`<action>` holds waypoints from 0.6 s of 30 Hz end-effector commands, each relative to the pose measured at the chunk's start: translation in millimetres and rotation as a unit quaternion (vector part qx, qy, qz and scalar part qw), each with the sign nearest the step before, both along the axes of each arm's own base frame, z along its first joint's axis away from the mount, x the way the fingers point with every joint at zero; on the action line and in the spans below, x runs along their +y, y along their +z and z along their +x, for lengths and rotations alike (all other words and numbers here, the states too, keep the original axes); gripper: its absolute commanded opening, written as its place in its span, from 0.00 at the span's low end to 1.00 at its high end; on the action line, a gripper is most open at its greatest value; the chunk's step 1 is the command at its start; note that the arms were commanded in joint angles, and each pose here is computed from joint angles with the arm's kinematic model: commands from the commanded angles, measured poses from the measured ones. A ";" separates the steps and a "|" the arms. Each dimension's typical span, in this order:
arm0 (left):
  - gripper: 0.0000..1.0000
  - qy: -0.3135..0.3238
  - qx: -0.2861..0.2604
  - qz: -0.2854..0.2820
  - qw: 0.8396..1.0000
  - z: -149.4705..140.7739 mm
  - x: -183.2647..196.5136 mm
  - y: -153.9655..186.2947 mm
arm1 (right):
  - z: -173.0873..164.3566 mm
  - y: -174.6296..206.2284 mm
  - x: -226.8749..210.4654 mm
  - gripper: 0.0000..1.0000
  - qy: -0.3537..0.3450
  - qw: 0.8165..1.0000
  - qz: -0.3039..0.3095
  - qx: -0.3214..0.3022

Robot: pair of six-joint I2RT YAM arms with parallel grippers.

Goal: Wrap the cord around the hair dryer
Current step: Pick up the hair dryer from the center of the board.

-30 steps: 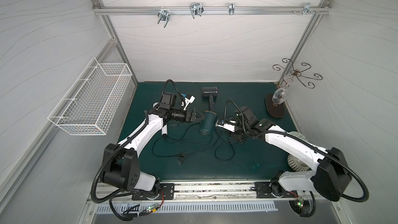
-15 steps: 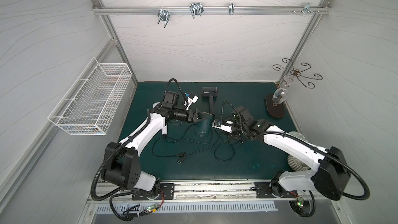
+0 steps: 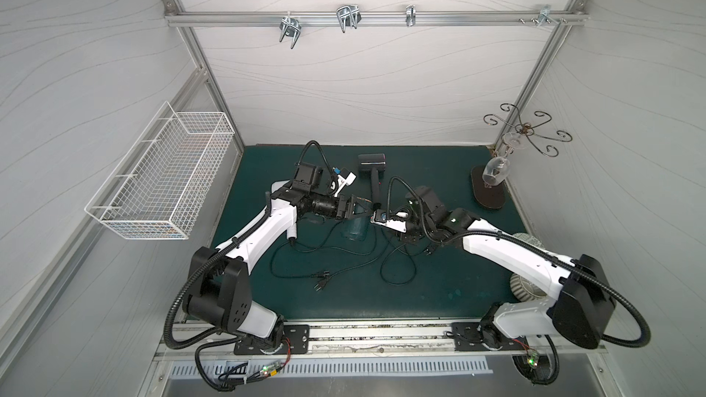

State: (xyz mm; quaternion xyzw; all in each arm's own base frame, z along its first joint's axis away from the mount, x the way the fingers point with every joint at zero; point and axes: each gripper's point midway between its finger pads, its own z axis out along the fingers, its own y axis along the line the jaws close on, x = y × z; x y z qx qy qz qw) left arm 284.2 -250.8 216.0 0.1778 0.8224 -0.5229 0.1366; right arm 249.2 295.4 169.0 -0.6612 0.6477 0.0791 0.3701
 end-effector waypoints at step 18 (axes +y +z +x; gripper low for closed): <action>0.13 -0.022 -0.014 0.009 1.000 5.5 -13.1 9.1 | 20.2 47.4 25.7 0.17 -0.011 0.997 0.066 -0.047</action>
